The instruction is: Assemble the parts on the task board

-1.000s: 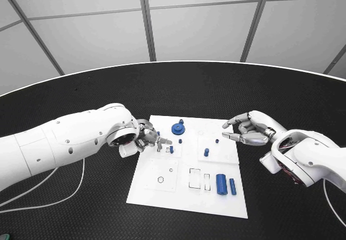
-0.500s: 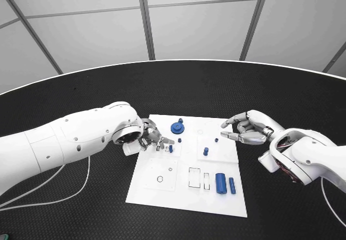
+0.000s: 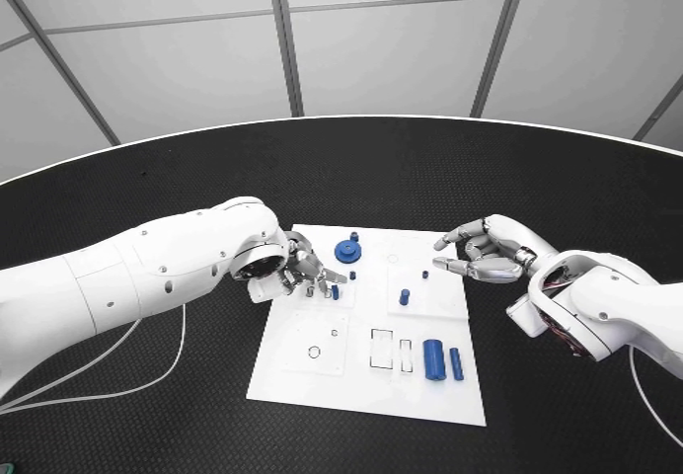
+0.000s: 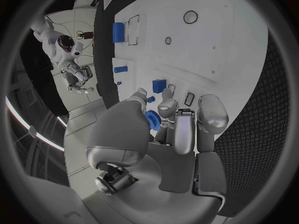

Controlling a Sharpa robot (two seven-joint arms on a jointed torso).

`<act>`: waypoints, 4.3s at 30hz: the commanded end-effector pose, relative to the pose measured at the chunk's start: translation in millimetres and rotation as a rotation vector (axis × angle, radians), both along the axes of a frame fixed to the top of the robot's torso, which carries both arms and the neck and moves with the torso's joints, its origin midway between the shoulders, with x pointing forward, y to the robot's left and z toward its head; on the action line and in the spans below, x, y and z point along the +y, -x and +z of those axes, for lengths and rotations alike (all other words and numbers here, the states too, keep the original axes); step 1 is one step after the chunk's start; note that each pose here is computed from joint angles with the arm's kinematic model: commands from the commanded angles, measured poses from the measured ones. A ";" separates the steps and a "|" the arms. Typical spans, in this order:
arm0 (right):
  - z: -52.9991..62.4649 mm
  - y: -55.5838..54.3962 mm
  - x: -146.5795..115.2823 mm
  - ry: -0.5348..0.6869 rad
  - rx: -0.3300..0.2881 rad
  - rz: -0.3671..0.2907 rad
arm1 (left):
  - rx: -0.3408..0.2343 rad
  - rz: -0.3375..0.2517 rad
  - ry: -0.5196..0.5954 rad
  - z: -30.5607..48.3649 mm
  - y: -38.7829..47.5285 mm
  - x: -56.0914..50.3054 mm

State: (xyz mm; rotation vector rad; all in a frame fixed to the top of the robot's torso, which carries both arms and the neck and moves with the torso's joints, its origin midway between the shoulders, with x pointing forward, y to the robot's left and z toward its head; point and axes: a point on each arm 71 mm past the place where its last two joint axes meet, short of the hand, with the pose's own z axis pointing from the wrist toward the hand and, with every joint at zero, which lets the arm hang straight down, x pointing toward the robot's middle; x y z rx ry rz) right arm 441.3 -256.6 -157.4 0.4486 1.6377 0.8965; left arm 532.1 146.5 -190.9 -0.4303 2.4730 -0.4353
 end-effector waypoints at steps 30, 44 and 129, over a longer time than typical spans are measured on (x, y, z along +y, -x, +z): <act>-0.2 -1.1 2.9 -0.002 -0.002 0.006 | 0.027 -0.041 -0.015 -1.8 -2.8 -10.8; -0.4 -0.3 4.2 -0.001 0.003 0.012 | 0.040 -0.064 -0.018 -2.5 -2.4 -12.5; -2.0 -2.9 3.9 0.004 0.011 0.016 | -0.091 -0.147 -0.074 3.0 0.9 -3.7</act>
